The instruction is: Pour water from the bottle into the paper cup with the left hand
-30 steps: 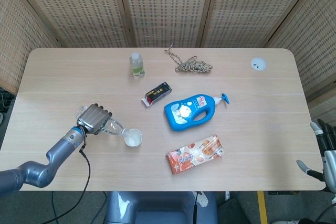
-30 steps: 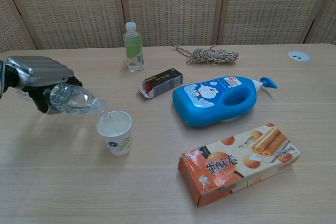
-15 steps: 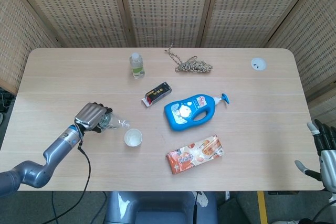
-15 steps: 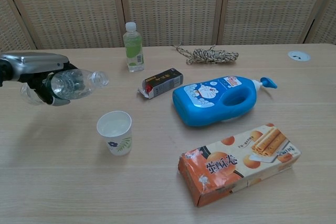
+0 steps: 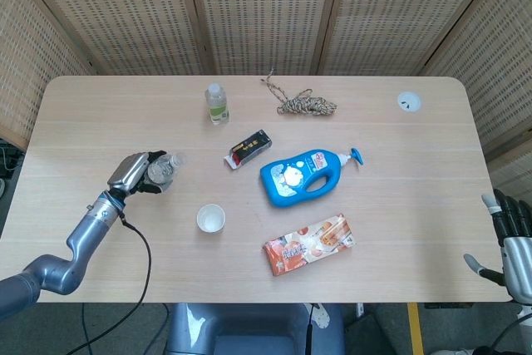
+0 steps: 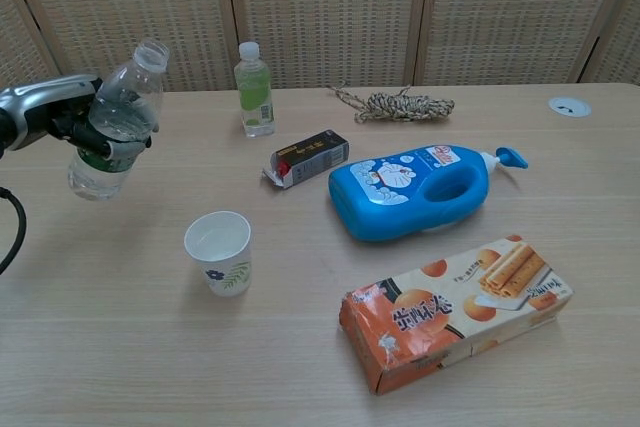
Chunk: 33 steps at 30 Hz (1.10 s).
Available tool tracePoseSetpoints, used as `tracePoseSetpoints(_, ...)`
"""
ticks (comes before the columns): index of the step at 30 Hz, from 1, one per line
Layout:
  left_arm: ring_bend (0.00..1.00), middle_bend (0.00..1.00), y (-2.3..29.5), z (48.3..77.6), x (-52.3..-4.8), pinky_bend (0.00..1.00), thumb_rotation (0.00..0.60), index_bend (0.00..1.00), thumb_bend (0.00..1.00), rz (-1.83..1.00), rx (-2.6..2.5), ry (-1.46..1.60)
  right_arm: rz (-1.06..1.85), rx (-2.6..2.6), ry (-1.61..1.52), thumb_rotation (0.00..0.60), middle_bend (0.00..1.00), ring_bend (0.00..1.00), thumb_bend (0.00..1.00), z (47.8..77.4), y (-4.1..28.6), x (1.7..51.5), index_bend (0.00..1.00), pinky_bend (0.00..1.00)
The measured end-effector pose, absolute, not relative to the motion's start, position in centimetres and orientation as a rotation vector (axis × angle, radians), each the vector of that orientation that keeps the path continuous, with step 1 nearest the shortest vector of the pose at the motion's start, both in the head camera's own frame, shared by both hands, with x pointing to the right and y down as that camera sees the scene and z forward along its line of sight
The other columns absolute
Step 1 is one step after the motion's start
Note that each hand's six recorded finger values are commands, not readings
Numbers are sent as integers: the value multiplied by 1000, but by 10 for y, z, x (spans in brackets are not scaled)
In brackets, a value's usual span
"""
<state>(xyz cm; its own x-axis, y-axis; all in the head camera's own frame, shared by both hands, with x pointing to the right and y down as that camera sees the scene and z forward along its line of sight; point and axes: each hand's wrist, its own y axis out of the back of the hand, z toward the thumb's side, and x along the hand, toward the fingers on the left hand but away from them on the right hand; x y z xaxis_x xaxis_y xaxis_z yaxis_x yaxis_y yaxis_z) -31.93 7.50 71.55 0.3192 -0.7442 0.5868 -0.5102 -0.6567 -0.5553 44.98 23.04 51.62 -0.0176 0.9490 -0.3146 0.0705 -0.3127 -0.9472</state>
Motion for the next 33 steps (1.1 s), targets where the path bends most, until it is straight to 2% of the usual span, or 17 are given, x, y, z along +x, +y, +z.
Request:
tracePoseSetpoints(16,346,485,97,761,-289,347,600,569,557,-1047,-2490,1548,1451,-1486,-1098,600,0,0,0,522,229,450,0,0)
tracePoseSetpoints(25,346,445,103,770,-278,336,600,450,546,-1006,-2521,1577,1457,-1487,-1097,600,0,0,0,523,229,451,0,0)
tracePoseSetpoints(27,346,435,105,771,-277,333,600,435,530,-999,-2528,1588,1457,-1488,-1096,600,0,0,0,524,229,451,0,0)
tracePoseSetpoints(33,346,426,105,771,-275,321,600,417,401,-942,-2523,1627,1457,-1488,-1095,600,0,0,0,524,229,450,0,0)
